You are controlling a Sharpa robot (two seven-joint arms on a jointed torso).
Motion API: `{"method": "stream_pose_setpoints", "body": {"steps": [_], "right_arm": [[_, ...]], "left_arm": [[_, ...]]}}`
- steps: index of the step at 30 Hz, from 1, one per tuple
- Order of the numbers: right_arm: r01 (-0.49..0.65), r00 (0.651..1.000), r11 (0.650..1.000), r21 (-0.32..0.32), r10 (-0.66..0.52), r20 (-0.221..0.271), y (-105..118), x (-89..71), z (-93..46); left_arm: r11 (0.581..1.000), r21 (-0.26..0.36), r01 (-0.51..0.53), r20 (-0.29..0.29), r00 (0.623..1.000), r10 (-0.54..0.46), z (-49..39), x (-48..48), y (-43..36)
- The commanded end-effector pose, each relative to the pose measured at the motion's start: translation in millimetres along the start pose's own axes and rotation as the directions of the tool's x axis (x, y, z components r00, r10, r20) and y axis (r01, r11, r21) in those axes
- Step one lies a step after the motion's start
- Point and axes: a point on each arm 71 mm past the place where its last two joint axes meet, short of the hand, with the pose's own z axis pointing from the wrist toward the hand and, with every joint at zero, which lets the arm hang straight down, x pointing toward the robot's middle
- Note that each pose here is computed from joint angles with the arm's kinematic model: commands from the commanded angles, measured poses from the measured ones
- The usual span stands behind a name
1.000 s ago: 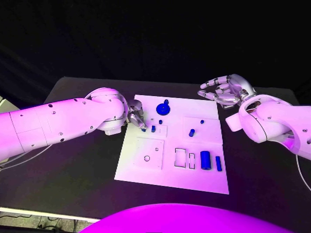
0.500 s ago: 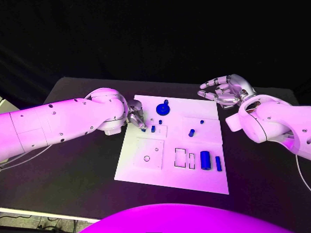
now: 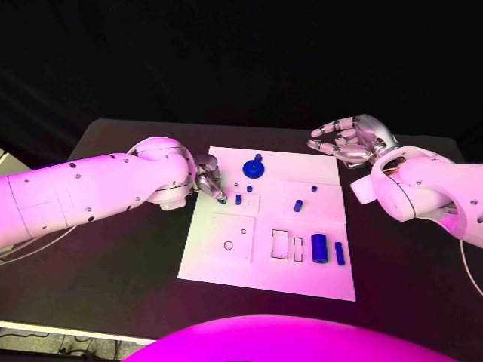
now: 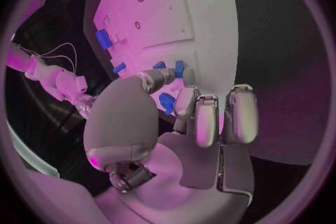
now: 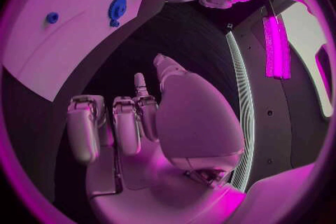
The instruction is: Assemble the parts on the task board
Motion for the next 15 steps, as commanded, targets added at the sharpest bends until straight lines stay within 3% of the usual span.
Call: {"method": "stream_pose_setpoints", "body": {"steps": [1,15], "right_arm": [[0.005,1.0,1.0,-0.018,-0.006,-0.015,1.1,1.5,-0.3],[0.005,1.0,1.0,-0.016,-0.006,-0.017,0.7,1.4,-0.4]], "left_arm": [[0.999,0.023,0.034,0.03,0.999,-0.035,-1.2,-1.0,-2.9],[0.998,0.041,0.044,0.039,0.998,-0.046,-1.3,0.6,-4.3]]}}
